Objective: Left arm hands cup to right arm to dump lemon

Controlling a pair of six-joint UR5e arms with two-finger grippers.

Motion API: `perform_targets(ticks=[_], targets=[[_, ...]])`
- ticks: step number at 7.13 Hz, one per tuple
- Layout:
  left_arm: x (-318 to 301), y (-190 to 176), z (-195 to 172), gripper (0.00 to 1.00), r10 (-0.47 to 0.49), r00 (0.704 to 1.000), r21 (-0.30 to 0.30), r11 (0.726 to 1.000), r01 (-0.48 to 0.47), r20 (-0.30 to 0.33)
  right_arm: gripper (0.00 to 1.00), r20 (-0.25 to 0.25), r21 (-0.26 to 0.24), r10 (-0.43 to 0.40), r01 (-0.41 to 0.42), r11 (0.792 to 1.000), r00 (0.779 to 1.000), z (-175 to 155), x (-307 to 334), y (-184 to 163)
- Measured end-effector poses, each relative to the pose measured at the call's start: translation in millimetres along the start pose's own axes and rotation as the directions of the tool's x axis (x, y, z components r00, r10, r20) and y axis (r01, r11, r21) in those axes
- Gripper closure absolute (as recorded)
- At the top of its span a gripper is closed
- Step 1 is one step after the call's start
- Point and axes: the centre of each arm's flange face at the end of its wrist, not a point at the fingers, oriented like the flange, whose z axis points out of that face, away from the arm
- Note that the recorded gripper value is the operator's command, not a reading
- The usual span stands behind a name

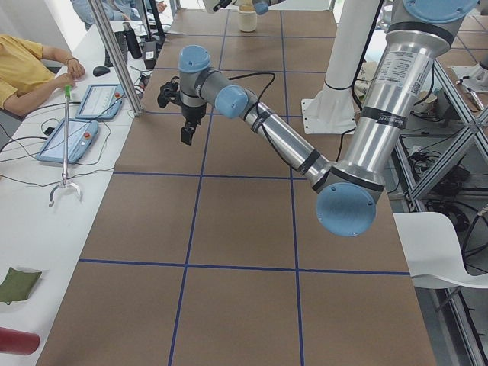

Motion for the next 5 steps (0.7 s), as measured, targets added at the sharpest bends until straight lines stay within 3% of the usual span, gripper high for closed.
perform_targets(ticks=[2, 5], targets=[[66, -13, 4, 0.00, -0.124, 0.990, 0.006, 0.992, 0.125, -0.071, 1.00, -0.020, 0.057, -0.011, 0.012, 0.998, 1.000, 79, -86, 3], [176, -25, 17, 0.00, -0.285, 0.939, -0.036, 0.958, 0.283, -0.191, 1.00, -0.081, 0.133, 0.001, 0.010, 0.991, 0.997, 176, -207, 8]])
